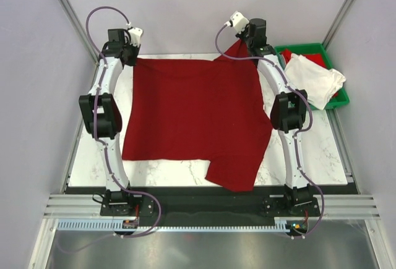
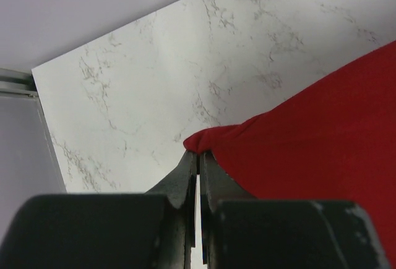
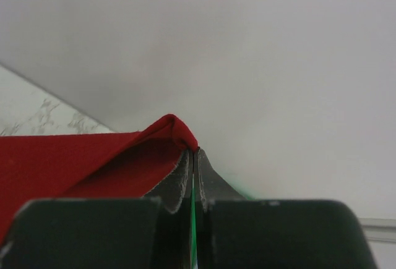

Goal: Fold and stack the t-shirts
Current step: Flatten the tshirt out, then fold the tshirt

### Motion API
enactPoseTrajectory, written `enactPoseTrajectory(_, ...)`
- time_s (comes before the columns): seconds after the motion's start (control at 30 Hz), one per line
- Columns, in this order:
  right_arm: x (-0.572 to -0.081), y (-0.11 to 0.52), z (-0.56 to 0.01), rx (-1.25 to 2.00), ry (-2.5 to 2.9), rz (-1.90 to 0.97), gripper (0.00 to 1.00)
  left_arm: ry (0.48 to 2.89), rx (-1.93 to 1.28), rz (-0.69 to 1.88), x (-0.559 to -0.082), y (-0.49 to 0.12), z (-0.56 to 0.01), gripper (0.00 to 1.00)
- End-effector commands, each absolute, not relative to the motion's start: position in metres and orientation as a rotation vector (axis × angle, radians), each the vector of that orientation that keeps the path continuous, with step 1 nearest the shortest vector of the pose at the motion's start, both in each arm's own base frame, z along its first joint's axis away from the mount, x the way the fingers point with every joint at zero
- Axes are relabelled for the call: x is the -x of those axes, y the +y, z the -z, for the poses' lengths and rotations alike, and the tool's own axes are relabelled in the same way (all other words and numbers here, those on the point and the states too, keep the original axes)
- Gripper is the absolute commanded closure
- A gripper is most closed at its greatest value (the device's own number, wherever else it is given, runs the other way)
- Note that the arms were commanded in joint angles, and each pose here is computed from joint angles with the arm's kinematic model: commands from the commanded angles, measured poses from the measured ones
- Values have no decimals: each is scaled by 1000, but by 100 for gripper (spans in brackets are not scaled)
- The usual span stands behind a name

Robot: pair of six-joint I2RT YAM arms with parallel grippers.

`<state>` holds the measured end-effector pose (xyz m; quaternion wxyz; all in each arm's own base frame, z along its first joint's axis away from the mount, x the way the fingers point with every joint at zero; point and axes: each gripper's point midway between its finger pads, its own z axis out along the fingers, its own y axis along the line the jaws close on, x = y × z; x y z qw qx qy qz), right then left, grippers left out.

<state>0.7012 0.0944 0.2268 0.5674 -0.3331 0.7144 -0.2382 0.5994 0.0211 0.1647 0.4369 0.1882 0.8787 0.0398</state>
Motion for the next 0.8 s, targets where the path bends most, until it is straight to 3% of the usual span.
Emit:
enactPoseTrajectory(0.0,-720,86,-267,661,1547,598,100,2115,-400,-123,-625,26,-183,98)
enactPoseTrajectory(0.27,-718,90,-271,647,1529,552,100,2089,-421,-184,-626,23,-195,98)
enactPoseTrajectory(0.53,-642,112,-278,751,1699,324,100,2013,-466,-54,-587,0,-247,98)
enactPoseTrajectory(0.77,-579,129,-259,851,1818,245,100,2073,-523,-29,-551,-4,-227,98)
